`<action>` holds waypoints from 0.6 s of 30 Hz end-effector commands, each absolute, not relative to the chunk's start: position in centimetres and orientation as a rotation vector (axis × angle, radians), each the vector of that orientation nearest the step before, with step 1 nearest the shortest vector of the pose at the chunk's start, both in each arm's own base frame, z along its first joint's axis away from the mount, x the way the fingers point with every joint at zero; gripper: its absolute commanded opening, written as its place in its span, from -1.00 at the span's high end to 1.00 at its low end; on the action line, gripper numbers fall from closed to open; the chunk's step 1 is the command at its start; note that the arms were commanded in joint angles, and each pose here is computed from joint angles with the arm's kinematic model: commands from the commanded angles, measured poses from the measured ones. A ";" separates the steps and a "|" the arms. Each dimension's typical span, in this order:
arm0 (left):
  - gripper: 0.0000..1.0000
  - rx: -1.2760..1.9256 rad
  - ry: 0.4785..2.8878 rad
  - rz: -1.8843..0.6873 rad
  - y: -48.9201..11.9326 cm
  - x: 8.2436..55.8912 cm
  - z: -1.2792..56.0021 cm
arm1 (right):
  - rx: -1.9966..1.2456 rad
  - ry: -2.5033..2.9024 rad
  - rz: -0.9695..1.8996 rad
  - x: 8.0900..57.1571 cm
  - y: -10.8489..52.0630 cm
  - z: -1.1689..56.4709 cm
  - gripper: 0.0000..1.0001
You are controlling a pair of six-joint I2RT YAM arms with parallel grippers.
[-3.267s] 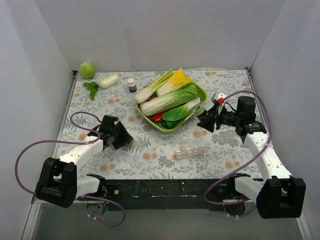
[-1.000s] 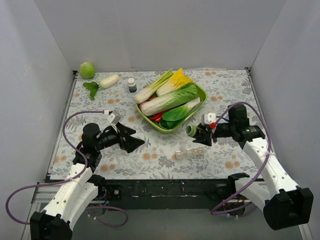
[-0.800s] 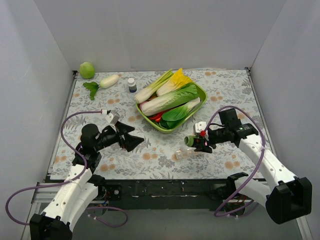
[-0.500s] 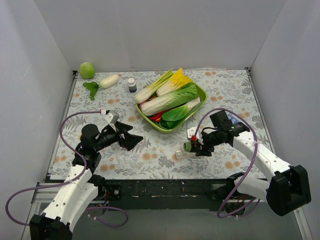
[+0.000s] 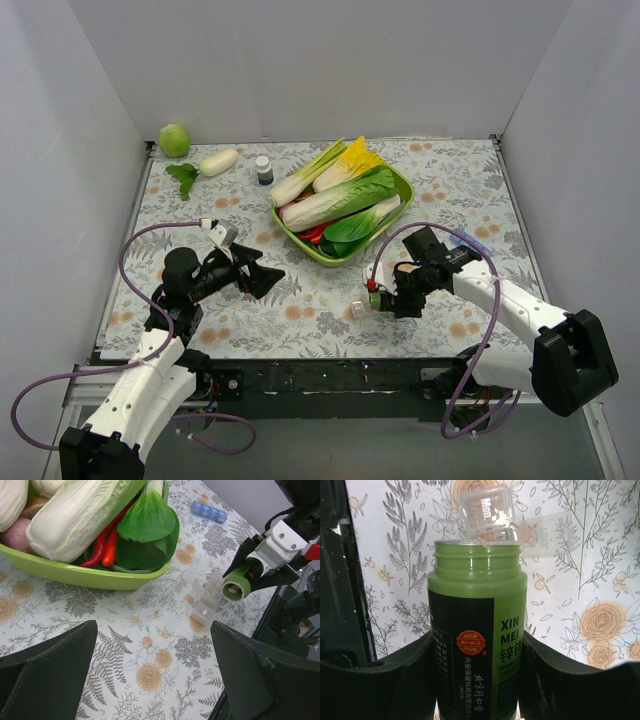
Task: Sort the pills into containers
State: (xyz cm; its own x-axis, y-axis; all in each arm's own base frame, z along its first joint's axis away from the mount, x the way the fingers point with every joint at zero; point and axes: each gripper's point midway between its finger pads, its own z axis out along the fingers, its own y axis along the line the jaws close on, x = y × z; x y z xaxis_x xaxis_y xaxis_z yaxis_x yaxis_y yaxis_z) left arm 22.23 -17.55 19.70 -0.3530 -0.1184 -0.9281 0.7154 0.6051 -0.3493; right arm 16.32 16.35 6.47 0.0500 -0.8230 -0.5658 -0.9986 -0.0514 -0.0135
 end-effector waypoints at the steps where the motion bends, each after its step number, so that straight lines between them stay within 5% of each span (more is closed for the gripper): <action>1: -0.96 0.499 1.721 -0.914 -17.4 22.5 19.8 | -1.930 1.870 0.481 17.7 16.1 6.8 0.94; 18: -0.96 0.501 1.717 -0.915 -17.4 22.4 20.0 | -2.071 1.952 0.336 17.7 14.9 6.3 0.97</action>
State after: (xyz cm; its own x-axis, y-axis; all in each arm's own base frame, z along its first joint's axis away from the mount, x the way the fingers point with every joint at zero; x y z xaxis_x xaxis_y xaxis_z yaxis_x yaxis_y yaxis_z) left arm 22.27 -17.46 19.39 -0.3607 -0.1127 -0.9258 0.7089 0.6120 -0.3507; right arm 17.17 14.80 5.28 0.0474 -0.9243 -0.3786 -0.9989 -0.0423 -0.0217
